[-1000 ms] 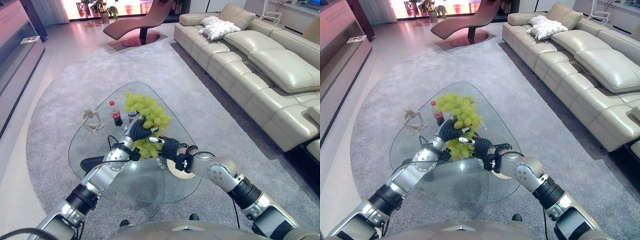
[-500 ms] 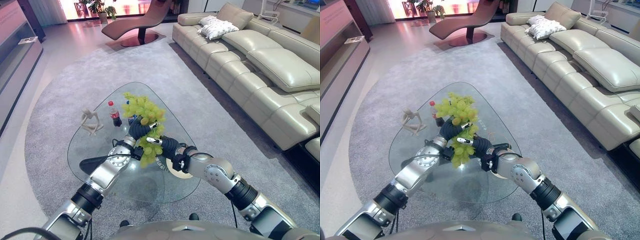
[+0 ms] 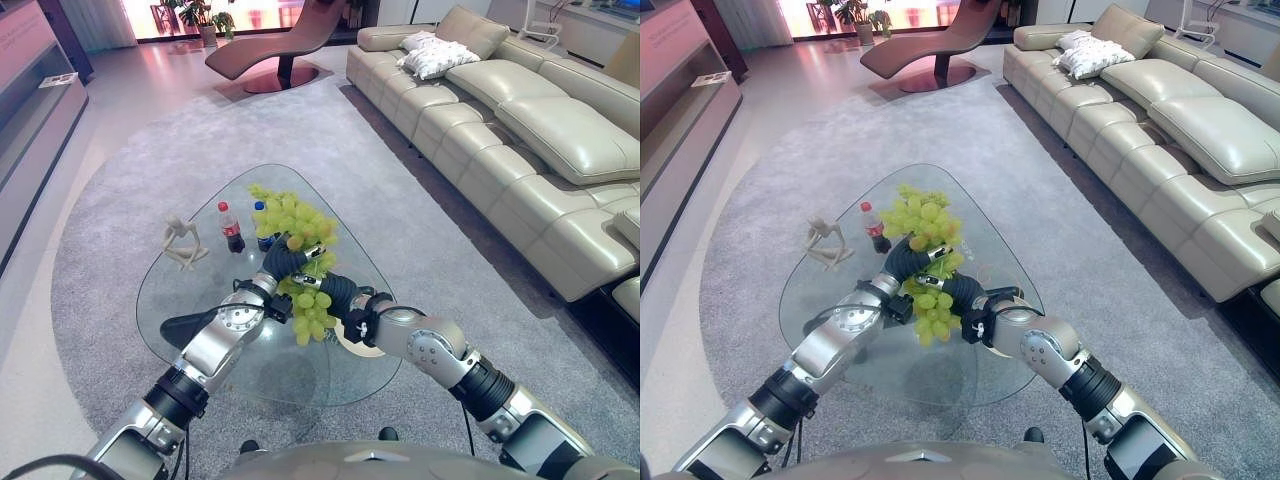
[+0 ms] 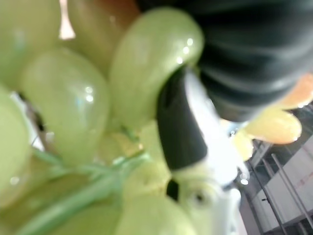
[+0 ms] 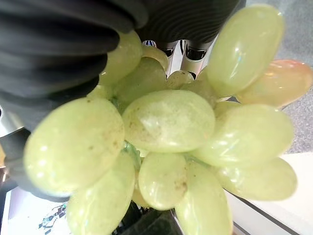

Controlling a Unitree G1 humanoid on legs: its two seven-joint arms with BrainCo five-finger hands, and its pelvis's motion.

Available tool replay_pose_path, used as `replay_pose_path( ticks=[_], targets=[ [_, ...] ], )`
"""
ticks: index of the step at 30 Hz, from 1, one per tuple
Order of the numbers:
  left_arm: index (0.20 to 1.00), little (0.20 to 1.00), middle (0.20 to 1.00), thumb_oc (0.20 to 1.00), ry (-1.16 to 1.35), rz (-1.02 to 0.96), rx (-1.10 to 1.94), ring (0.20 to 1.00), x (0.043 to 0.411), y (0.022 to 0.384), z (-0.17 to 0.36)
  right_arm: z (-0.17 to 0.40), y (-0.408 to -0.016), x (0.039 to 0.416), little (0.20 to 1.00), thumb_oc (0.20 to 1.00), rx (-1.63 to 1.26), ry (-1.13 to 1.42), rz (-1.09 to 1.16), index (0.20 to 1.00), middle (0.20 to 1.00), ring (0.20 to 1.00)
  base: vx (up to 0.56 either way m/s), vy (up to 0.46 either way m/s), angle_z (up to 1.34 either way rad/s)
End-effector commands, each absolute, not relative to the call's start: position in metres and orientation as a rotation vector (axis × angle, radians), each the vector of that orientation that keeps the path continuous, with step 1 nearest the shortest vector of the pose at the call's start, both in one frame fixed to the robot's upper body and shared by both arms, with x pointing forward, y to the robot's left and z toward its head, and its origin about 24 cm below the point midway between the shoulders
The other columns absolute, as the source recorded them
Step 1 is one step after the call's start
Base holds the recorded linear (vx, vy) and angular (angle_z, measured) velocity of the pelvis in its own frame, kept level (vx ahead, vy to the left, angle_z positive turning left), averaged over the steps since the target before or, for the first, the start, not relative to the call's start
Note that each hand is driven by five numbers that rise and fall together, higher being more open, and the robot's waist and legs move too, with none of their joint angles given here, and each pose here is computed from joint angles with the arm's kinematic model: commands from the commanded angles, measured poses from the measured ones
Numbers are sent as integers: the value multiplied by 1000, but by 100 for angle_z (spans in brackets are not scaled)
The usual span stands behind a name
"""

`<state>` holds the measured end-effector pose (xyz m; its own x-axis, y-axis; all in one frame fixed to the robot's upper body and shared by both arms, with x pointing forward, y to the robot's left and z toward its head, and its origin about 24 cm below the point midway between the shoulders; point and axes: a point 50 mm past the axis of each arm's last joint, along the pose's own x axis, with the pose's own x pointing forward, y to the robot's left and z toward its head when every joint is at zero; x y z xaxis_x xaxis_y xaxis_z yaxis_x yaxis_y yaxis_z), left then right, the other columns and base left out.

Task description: Pick up fruits into the plate

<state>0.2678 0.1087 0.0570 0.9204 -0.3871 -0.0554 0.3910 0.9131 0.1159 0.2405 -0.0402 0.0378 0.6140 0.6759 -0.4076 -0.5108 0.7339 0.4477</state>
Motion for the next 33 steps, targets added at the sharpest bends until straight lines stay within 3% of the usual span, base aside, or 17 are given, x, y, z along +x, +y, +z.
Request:
replay_pose_path(
  ticks=[1, 7, 9, 21, 33],
  targets=[
    [200, 200, 200, 200, -246, -692, -3, 200, 267, 36, 121, 123, 39, 219, 200, 200, 521, 336, 1112, 200, 200, 200, 0, 0, 0],
    [222, 222, 222, 222, -251, -686, 6, 222, 268, 39, 124, 123, 35, 220, 200, 200, 521, 321, 1117, 200, 200, 200, 0, 0, 0],
    [1000, 1000, 1000, 1000, -245, -702, 27, 1000, 269, 39, 124, 123, 34, 221, 200, 200, 519, 317, 1117, 200, 200, 200, 0, 0, 0],
    [1000, 1000, 1000, 1000, -233, -606, 257, 1000, 281, 73, 115, 115, 12, 229, 200, 200, 503, 311, 1081, 200, 200, 200, 0, 0, 0],
    [1000, 1000, 1000, 1000, -65, -274, 672, 1000, 279, 174, 68, 80, -58, 243, 200, 200, 397, 315, 885, 200, 200, 200, -2, 8, 2]
  ],
)
